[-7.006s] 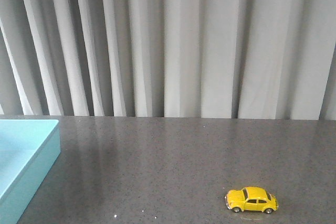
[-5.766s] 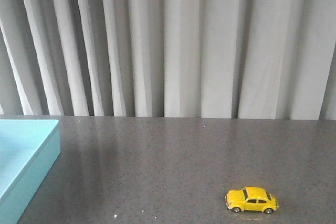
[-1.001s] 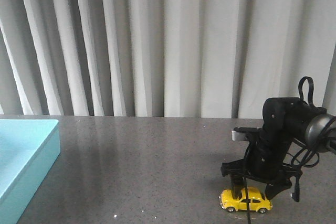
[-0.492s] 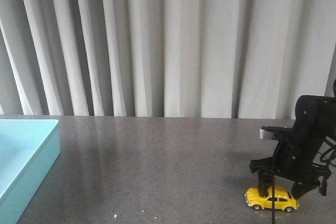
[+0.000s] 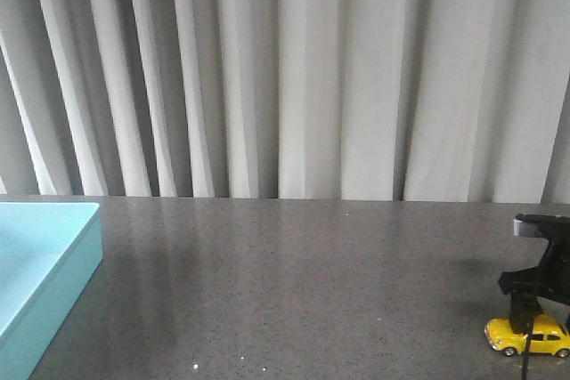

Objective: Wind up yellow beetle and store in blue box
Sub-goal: 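Push the yellow car backward with the right gripper toward the blue box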

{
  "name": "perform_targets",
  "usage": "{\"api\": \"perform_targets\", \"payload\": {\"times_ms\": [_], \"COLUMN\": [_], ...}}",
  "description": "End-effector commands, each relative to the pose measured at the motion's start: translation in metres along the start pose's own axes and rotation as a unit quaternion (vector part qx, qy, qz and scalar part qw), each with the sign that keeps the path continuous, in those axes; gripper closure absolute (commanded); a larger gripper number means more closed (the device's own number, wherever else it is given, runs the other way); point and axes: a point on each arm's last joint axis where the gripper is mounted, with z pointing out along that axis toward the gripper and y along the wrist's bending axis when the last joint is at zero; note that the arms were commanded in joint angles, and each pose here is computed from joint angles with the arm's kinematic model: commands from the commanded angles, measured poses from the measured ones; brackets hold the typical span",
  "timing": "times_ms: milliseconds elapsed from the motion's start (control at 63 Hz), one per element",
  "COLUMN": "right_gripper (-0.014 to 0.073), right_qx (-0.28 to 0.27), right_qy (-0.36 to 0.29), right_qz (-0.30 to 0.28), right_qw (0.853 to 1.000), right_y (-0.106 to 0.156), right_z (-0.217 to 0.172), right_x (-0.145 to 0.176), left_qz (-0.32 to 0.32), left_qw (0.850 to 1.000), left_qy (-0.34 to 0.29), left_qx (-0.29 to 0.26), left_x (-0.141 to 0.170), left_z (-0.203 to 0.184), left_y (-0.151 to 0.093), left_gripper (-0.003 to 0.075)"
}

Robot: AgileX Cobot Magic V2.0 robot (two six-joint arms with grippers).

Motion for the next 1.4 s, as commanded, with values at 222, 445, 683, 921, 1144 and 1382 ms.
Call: {"api": "perform_targets", "payload": {"times_ms": [222, 445, 683, 921, 1144, 1382], "right_gripper": [0.0034, 0.0034, 0.0034, 0.0034, 0.0034, 0.0034], "right_qx": [0.047, 0.017, -0.017, -0.02, 0.01, -0.016], "right_qy": [0.007, -0.041, -0.145, -0.23, -0.323, -0.375], "right_qz": [-0.008, 0.001, 0.0, -0.039, -0.094, -0.093], "right_qw": [0.999, 0.999, 0.989, 0.972, 0.942, 0.922], "right_y": [-0.028, -0.018, 0.001, 0.037, 0.098, 0.112], "right_z": [-0.013, -0.043, -0.112, -0.18, -0.233, -0.243], "right_x": [0.008, 0.01, 0.024, 0.053, 0.083, 0.119], "left_qz": [-0.004, -0.004, -0.004, -0.004, -0.004, -0.004], "left_qw": [0.999, 0.999, 0.999, 0.999, 0.999, 0.999], "left_qy": [-0.052, -0.052, -0.052, -0.052, -0.052, -0.052], "left_qx": [-0.001, -0.001, -0.001, -0.001, -0.001, -0.001], "left_x": [-0.015, -0.015, -0.015, -0.015, -0.015, -0.015], "left_z": [-0.007, -0.007, -0.007, -0.007, -0.007, -0.007], "left_y": [0.0, 0.0, 0.0, 0.0, 0.0, 0.0], "left_gripper": [0.0302, 0.0302, 0.0302, 0.0302, 0.0302, 0.0302]}}
